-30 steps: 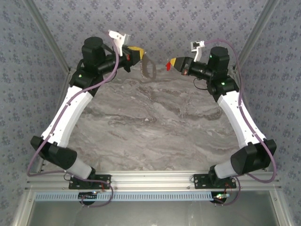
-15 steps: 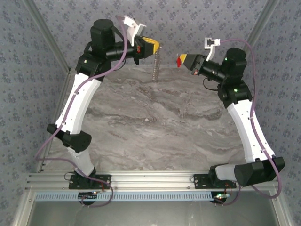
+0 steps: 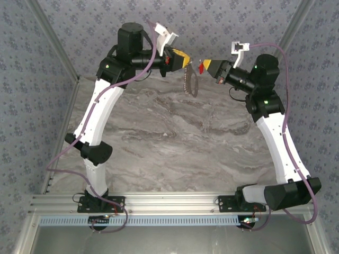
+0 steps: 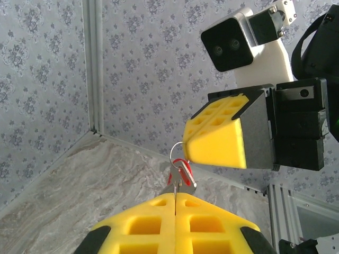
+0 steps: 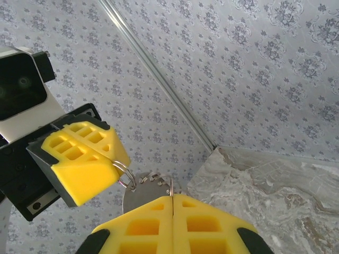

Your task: Put the keys on the keyring

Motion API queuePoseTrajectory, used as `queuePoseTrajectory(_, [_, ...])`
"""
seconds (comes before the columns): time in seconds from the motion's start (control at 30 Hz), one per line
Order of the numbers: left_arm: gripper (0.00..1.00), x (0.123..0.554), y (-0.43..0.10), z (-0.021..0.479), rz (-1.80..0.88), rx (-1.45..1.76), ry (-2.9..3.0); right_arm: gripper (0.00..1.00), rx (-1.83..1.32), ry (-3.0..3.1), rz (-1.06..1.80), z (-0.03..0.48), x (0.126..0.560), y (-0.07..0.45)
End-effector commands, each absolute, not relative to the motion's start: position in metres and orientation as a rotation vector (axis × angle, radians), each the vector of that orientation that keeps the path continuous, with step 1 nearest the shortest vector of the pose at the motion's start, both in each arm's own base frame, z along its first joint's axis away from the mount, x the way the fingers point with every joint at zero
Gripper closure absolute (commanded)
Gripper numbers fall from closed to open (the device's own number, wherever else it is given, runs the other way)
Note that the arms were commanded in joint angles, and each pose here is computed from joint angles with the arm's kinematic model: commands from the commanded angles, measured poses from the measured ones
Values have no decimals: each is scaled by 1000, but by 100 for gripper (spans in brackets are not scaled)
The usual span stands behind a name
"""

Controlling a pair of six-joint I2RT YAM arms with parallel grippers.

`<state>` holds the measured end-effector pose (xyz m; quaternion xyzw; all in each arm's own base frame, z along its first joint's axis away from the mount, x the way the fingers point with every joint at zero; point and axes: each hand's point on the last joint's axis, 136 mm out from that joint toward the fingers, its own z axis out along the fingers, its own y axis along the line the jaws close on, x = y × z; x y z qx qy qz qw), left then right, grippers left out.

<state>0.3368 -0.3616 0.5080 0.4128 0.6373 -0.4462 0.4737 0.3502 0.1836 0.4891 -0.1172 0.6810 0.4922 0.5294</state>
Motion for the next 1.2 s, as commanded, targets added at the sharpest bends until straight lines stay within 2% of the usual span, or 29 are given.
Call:
queuePoseTrajectory(0.0, [100, 325, -364, 524, -1097, 1048, 1482, 100, -311, 1539, 1187, 520, 333, 184])
queuePoseTrajectory(0.7, [100, 332, -360, 518, -911, 1035, 1515, 100, -353, 1507, 1217, 531, 325, 200])
queuePoseTrajectory(1.17, [100, 324, -362, 522, -902, 1051, 1494, 100, -366, 1521, 1232, 526, 326, 212])
